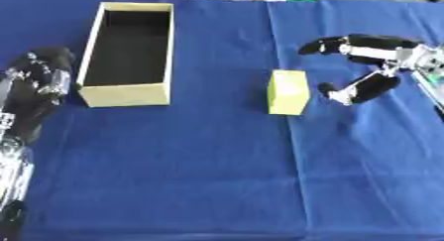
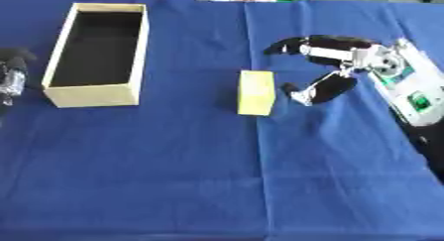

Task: Pick up objects on the table and place them in the box.

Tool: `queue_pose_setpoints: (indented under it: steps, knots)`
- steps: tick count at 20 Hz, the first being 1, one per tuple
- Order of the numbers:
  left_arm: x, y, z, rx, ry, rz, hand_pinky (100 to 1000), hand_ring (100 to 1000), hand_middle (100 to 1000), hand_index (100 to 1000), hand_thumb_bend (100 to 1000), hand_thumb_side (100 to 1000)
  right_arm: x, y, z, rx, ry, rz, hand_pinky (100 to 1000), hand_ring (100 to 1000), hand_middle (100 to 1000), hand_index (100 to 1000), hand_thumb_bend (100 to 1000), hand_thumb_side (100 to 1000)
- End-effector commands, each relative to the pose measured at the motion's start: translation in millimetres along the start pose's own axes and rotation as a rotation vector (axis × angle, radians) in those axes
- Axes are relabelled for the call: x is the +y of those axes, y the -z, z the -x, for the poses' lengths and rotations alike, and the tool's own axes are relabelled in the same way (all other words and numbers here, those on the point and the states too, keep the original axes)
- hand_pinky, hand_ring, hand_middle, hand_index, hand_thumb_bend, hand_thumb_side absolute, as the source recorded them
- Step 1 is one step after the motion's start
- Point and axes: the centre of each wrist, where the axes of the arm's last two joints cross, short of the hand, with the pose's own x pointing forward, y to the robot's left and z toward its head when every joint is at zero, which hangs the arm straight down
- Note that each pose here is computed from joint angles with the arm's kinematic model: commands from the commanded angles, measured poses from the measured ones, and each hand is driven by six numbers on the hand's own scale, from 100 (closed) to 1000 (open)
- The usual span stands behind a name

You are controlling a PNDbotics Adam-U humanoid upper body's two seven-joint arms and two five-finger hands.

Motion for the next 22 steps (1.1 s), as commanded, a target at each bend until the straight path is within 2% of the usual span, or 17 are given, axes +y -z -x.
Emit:
queue_pose_setpoints:
  steps: [1,13,22]
  knots:
    - [4.9,3,-7,-0.021,0.022,0.009,547,823,656,704,100,246,-7.5,0,2,0.012,-0.007,0.006,973,1000,973,1000,100,245]
    - [4.5,2,-7,-0.019,0.02,0.01,548,823,656,704,100,246,4.3,21,13,0.038,0.015,-0.034,969,1000,970,1000,100,285]
    - [4.4,2,-6,-0.018,0.019,0.012,548,824,656,704,100,246,9.1,28,14,0.03,0.018,-0.059,968,1000,970,1000,100,304]
